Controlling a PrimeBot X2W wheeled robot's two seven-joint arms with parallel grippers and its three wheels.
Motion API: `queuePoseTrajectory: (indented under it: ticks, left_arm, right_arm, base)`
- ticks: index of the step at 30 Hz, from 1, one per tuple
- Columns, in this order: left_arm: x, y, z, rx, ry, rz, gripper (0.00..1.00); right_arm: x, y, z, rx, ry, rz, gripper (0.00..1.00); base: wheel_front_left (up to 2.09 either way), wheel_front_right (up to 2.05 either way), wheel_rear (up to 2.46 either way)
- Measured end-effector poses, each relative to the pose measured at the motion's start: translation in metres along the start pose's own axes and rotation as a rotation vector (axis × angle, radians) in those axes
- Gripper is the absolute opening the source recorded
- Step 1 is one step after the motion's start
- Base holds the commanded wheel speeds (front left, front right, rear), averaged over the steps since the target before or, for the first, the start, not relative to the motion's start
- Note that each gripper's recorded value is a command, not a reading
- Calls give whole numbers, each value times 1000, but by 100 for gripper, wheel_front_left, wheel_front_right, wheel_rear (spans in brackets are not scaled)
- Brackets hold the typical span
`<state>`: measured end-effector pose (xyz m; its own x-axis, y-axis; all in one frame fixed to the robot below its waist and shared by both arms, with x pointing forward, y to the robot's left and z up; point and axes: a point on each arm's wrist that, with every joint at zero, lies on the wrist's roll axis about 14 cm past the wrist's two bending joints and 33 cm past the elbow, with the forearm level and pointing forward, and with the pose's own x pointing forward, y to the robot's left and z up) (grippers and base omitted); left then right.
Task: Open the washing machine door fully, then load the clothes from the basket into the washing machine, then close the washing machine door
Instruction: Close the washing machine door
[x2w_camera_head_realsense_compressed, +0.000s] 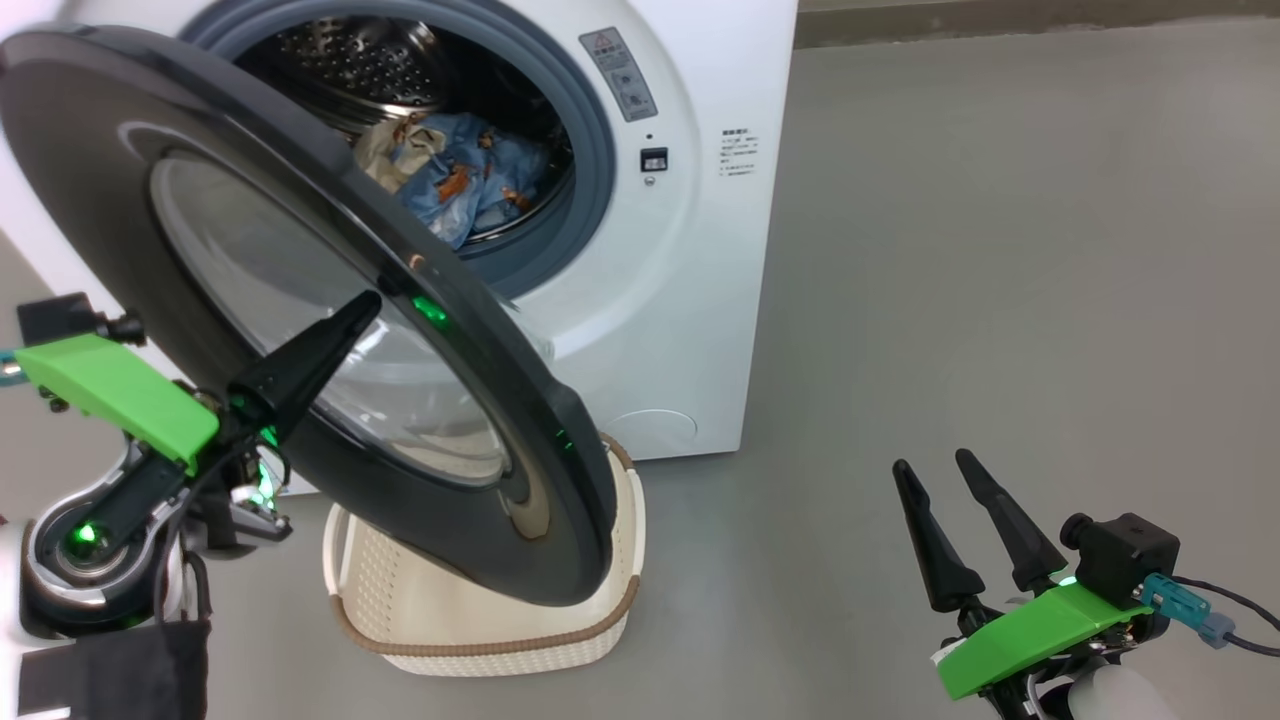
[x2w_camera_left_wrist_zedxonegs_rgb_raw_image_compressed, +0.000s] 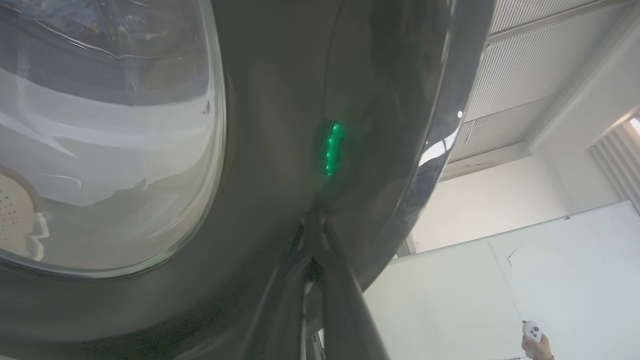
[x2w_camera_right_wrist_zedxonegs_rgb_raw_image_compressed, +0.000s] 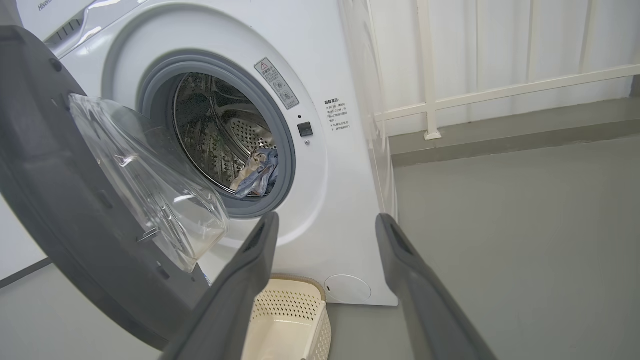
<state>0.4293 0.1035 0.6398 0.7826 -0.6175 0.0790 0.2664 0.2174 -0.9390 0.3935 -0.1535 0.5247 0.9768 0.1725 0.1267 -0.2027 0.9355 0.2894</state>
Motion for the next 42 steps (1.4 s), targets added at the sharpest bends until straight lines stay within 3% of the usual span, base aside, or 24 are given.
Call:
queuePoseTrajectory:
  ticks: [10,11,12,13,14,30,35,42]
  left_arm:
    - [-23,1,19,147,-78,62,0]
    - [-26,2,22,169,-91,74,9]
    - [-29,3,24,183,-106,82,33]
    - [-31,4,26,193,-122,85,60]
    - [-33,5,27,209,-136,94,100]
    - [-60,44,34,592,-346,257,100]
    - [-75,58,33,757,-418,326,100]
    - [-93,97,13,852,-436,421,100]
  right_arm:
    - [6,11,1,3,-6,33,100]
    - [7,12,2,4,-6,36,100]
    - [7,13,2,4,-7,38,100]
    - [7,13,2,4,-8,40,100]
    - [7,13,2,3,-9,40,100]
    - [-2,-5,9,-17,-22,-5,100]
    - [-3,-9,13,-26,-27,-13,100]
    - [-3,-11,14,-30,-29,-15,100]
  base:
    - [0,0,0]
    - [0,0,0]
    - [0,0,0]
    - [0,0,0]
    - [0,0,0]
    - [0,0,0]
    - [0,0,0]
    - [0,0,0]
